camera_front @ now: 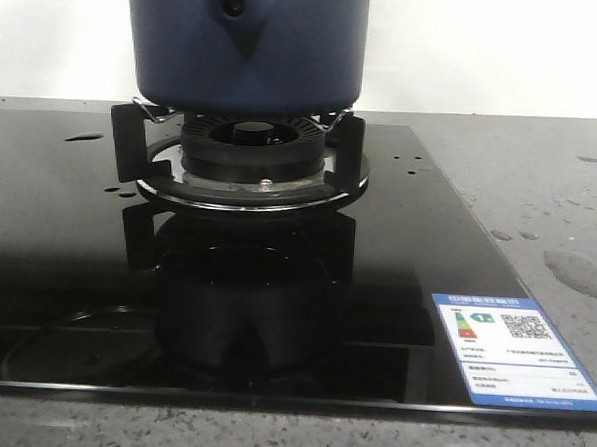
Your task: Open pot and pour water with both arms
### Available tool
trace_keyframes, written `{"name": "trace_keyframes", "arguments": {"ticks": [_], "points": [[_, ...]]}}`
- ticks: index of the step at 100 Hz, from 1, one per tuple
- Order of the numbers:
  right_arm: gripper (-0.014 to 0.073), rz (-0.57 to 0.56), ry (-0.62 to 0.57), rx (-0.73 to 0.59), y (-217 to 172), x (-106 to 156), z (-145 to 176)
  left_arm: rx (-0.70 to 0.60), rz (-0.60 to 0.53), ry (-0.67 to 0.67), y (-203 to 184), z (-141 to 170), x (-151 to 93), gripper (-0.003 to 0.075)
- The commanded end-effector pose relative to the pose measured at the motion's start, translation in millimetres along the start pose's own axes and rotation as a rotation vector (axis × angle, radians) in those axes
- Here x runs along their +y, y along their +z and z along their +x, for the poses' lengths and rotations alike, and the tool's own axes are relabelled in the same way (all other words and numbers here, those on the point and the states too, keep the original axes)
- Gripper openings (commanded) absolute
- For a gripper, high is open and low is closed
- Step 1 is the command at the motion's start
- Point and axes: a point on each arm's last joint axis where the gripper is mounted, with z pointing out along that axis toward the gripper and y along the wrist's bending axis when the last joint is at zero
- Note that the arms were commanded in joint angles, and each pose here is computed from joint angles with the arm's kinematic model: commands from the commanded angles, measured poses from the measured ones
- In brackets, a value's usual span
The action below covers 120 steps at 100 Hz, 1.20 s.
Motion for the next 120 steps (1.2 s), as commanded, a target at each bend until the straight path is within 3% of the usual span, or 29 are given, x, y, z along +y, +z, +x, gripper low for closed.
{"name": "trace_keyframes", "arguments": {"ticks": [1, 46, 120], "points": [[-0.0056, 0.043, -0.033, -0.227, -8, -10, -45, -0.089, -0.012, -0.018, -13, -26, -2, 0.0341], [-0.0056, 0.072, -0.063, -0.424, -13, -12, -62, -0.089, -0.012, -0.018, -13, -26, -2, 0.0340], [-0.0056, 0.072, -0.063, -0.421, -13, -12, -62, -0.089, -0.012, -0.018, -13, -26, -2, 0.0340]]}}
